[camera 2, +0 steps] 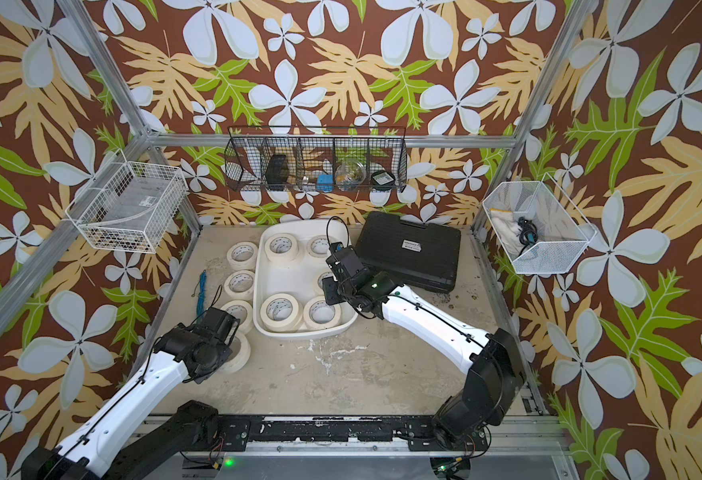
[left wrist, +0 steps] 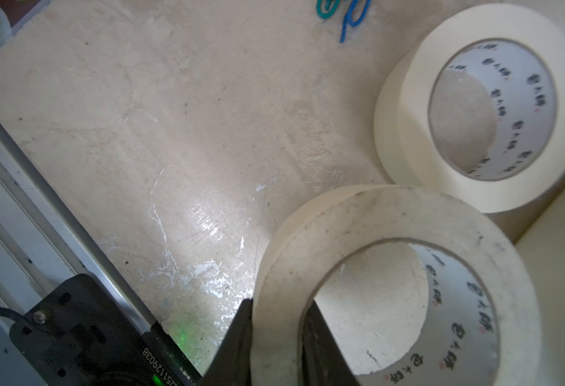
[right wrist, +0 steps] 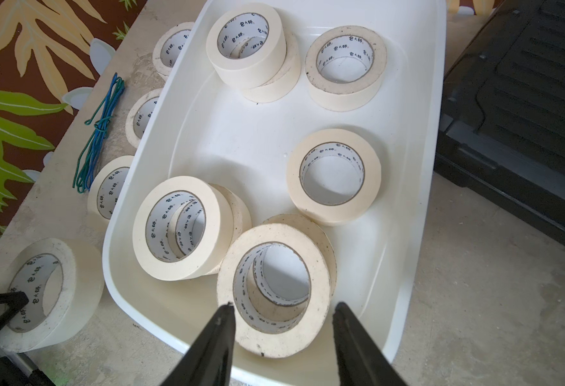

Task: Take out the art tape in the storage box
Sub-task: Place the art tape at the center of the board.

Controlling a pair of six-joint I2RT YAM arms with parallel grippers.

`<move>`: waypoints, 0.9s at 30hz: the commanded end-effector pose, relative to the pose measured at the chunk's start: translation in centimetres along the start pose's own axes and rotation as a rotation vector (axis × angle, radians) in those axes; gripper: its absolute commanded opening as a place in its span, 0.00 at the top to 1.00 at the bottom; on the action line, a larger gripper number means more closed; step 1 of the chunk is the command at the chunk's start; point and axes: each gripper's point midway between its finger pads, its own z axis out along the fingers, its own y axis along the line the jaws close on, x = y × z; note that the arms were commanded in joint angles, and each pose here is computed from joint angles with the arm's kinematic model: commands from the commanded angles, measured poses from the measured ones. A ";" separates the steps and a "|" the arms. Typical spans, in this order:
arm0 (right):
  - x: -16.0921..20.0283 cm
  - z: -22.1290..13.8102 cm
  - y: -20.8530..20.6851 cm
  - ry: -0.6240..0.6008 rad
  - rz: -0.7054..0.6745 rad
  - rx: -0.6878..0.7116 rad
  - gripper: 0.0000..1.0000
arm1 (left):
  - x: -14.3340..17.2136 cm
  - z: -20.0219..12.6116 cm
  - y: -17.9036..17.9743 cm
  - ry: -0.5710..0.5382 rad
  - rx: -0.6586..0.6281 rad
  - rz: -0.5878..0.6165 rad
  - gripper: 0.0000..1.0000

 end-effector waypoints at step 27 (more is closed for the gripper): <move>1.3 1.0 -1.4 0.030 0.048 -0.015 0.45 | 0.0 4.0 0.2 -0.078 -0.076 -0.133 0.77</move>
